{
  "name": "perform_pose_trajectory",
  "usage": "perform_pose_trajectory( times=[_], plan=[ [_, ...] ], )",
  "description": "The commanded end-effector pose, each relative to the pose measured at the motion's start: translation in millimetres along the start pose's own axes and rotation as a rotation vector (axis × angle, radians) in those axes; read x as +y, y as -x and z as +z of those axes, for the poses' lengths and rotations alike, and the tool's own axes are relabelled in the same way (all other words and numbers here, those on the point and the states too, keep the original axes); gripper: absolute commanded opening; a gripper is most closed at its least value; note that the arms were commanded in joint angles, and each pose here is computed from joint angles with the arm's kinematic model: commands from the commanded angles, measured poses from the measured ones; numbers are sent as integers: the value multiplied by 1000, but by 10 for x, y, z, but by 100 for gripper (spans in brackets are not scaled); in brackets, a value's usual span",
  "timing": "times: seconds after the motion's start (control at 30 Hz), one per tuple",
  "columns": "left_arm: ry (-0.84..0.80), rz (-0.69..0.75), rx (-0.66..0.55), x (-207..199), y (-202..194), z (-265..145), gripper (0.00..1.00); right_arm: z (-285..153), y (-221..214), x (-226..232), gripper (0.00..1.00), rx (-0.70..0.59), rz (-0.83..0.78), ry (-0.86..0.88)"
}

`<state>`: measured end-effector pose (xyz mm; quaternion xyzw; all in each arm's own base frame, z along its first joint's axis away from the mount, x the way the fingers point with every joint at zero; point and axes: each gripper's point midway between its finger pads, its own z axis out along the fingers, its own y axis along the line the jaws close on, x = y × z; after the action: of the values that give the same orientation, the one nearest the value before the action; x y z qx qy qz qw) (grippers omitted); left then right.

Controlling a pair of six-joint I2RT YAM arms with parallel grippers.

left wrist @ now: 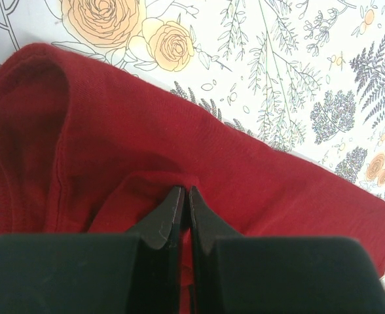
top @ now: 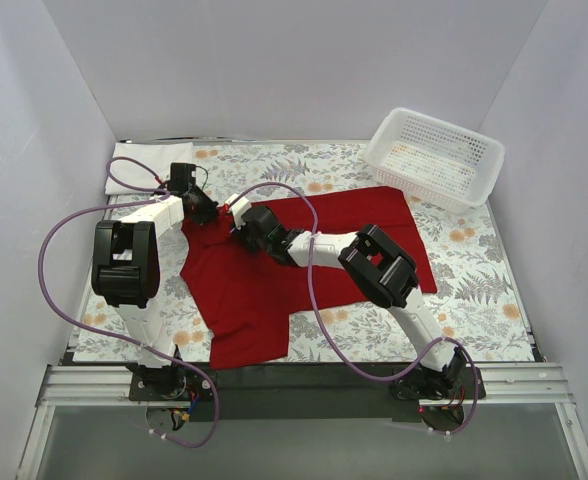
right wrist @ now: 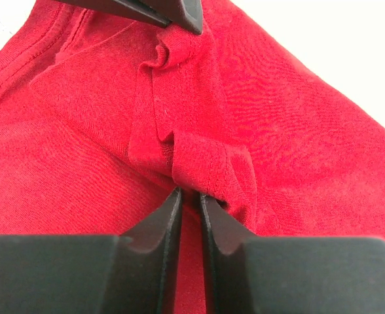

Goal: Fold and stack the t-shirts
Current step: Fold the tshirt

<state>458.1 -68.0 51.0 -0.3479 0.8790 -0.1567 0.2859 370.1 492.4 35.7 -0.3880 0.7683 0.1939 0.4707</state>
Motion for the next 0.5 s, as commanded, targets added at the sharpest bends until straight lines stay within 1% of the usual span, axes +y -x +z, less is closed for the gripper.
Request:
perform_pose_trajectory(
  times=[0.0, 0.07, 0.2, 0.3, 0.37, 0.47],
  plan=[
    [-12, 10, -2, -21, 30, -21, 0, -30, 220, 41, 21, -53, 13, 27],
    [-13, 8, -6, -28, 38, -30, 0, -85, 255, 48, 17, -58, 16, 33],
    [-16, 8, -12, -38, 54, -43, 0, -197, 335, 65, 13, -70, 21, 48],
    [-17, 9, -11, -41, 53, -40, 0, -266, 422, 91, 13, -86, 25, 66],
    [-17, 8, -9, -39, 47, -44, 0, -271, 434, 99, 16, -87, 28, 71],
    [-15, 11, -9, -30, 44, -37, 0, -254, 429, 97, 15, -87, 29, 73]
  ],
)
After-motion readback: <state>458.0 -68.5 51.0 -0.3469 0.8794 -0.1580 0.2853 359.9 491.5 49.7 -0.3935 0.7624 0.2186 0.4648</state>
